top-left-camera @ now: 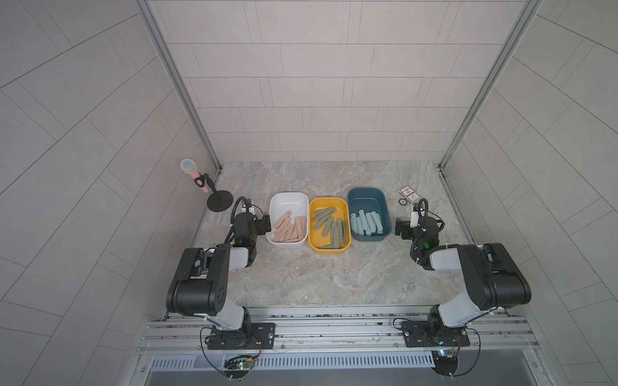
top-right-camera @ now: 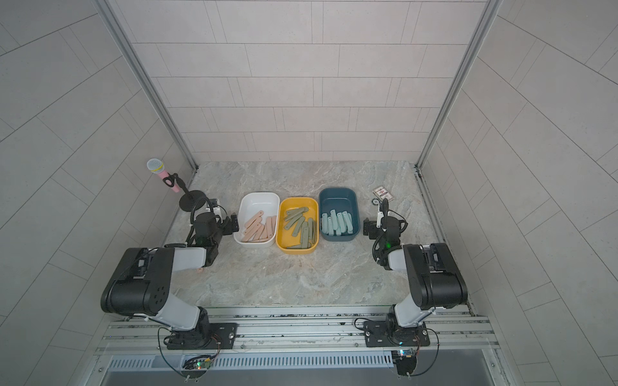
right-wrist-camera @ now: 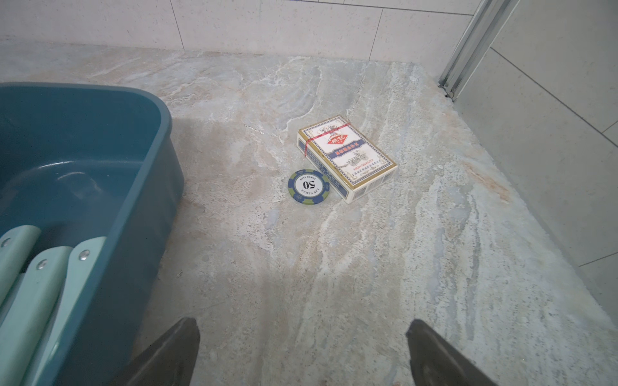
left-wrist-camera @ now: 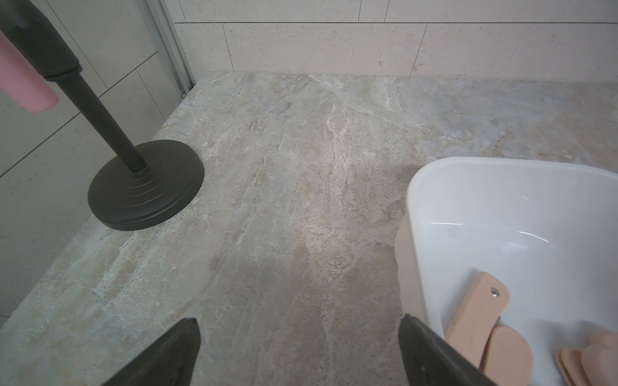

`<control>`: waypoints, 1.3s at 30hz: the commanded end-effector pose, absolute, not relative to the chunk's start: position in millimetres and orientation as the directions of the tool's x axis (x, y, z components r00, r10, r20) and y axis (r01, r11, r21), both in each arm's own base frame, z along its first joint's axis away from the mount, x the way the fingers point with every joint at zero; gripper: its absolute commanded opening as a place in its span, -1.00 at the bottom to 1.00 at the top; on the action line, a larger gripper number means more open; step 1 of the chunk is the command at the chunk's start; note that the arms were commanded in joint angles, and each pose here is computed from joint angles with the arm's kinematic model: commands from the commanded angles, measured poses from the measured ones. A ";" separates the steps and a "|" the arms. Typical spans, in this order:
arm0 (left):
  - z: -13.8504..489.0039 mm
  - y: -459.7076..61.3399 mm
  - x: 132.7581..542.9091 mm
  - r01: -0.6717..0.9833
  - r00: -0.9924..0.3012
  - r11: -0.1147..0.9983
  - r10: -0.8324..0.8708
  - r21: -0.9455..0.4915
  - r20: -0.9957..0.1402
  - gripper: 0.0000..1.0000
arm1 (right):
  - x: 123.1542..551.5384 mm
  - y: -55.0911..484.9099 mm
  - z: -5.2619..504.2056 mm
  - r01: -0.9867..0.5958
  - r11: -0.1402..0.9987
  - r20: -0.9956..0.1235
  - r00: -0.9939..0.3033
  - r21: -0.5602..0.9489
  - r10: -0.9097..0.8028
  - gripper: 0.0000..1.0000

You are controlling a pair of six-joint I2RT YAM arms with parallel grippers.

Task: Place the fruit knives into the storage box by color
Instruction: Reset both arms

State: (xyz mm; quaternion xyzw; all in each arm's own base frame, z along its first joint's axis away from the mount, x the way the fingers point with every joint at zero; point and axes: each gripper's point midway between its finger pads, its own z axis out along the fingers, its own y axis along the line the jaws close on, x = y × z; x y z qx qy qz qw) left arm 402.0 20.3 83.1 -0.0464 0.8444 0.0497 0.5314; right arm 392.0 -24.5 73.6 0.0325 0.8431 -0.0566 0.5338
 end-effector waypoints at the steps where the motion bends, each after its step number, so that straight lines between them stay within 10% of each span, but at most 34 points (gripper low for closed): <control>1: 78.8 20.2 400.1 -0.118 -0.447 0.992 -0.014 0.043 -0.894 1.00 | 396.5 -26.7 85.1 0.118 0.991 -0.917 -0.400 -0.060 -0.008 1.00; 18: 79.9 18.9 399.1 -0.112 -0.444 0.993 -0.009 0.046 -0.896 0.88 | 396.3 -27.7 84.8 0.116 0.992 -0.917 -0.399 -0.051 0.000 0.98; 20: 80.1 19.3 399.1 -0.114 -0.443 0.992 -0.009 0.046 -0.897 0.58 | 396.2 -27.6 85.0 0.116 0.992 -0.917 -0.398 -0.051 0.000 0.28; 22: 80.4 18.3 398.8 -0.111 -0.442 0.993 -0.008 0.046 -0.897 -0.23 | 396.5 -27.8 85.3 0.115 0.992 -0.917 -0.398 -0.050 0.000 -1.00; 24: 80.6 18.5 398.8 -0.112 -0.441 0.993 -0.008 0.046 -0.897 -1.00 | 396.4 -28.2 85.5 0.116 0.992 -0.918 -0.397 -0.048 0.002 -1.00; 28: 80.5 18.6 398.5 -0.112 -0.441 0.993 -0.008 0.046 -0.897 -0.97 | 396.0 -28.2 85.1 0.116 0.992 -0.917 -0.398 -0.049 0.001 -0.82; 31: 80.4 18.7 398.8 -0.113 -0.442 0.993 -0.008 0.046 -0.897 0.10 | 396.1 -28.1 85.6 0.115 0.992 -0.918 -0.396 -0.048 0.002 -0.73; 36: 81.1 18.5 398.4 -0.112 -0.437 0.993 -0.007 0.046 -0.899 0.99 | 396.1 -28.2 85.0 0.116 0.992 -0.917 -0.398 -0.050 0.000 0.16; 38: 83.3 22.3 396.0 -0.136 -0.431 0.989 -0.013 0.051 -0.902 1.00 | 396.0 -27.6 85.8 0.114 0.992 -0.919 -0.395 -0.050 -0.001 1.00; 39: 83.0 24.2 397.2 -0.149 -0.430 0.988 -0.019 0.050 -0.903 1.00 | 396.4 -27.9 86.4 0.115 0.992 -0.919 -0.393 -0.051 -0.001 1.00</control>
